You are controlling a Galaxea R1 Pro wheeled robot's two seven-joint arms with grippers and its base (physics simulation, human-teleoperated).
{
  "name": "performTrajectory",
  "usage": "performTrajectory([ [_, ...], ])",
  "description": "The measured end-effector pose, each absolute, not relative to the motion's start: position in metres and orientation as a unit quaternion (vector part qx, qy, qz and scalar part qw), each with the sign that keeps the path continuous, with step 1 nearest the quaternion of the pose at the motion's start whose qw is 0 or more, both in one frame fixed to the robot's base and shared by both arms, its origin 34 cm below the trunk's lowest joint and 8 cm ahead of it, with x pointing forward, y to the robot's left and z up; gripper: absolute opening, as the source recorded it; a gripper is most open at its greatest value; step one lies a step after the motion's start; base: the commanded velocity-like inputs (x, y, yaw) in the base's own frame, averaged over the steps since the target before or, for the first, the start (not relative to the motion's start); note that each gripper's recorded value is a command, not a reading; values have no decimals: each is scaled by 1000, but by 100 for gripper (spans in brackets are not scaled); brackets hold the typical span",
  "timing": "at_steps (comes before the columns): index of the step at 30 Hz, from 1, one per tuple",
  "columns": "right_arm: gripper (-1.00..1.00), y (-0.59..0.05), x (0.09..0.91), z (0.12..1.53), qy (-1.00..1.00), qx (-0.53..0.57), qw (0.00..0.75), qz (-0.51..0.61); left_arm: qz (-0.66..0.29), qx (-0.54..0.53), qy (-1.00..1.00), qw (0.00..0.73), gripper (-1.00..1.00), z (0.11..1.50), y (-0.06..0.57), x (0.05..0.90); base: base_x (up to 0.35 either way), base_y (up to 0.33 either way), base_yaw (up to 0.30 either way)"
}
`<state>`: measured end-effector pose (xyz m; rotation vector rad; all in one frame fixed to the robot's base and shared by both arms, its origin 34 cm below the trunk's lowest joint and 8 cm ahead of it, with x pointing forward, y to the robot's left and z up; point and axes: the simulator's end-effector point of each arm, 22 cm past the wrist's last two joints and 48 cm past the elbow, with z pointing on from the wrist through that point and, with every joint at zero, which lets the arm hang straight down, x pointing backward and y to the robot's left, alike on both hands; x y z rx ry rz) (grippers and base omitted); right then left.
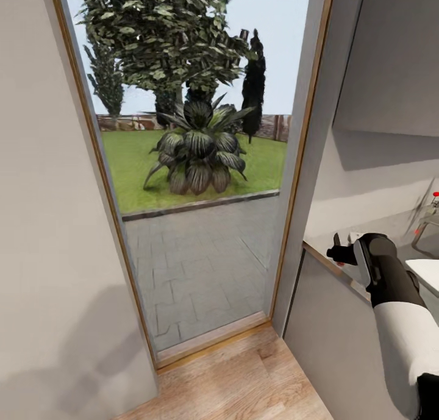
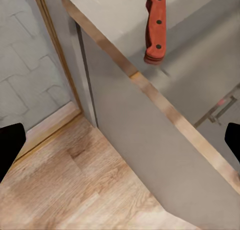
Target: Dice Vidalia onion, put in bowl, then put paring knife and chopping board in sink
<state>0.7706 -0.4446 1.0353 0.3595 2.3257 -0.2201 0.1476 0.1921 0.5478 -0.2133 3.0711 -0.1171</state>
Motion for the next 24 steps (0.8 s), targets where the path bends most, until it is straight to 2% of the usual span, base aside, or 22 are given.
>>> performTrajectory([
  [17, 100, -446, 774, 1047, 905, 141, 390, -88, -41, -70, 996, 30, 100, 548, 188, 148, 4, 0, 0],
  [24, 100, -450, 773, 1049, 904, 142, 392, -91, -41, -70, 996, 31, 100, 548, 188, 148, 237, 0, 0],
])
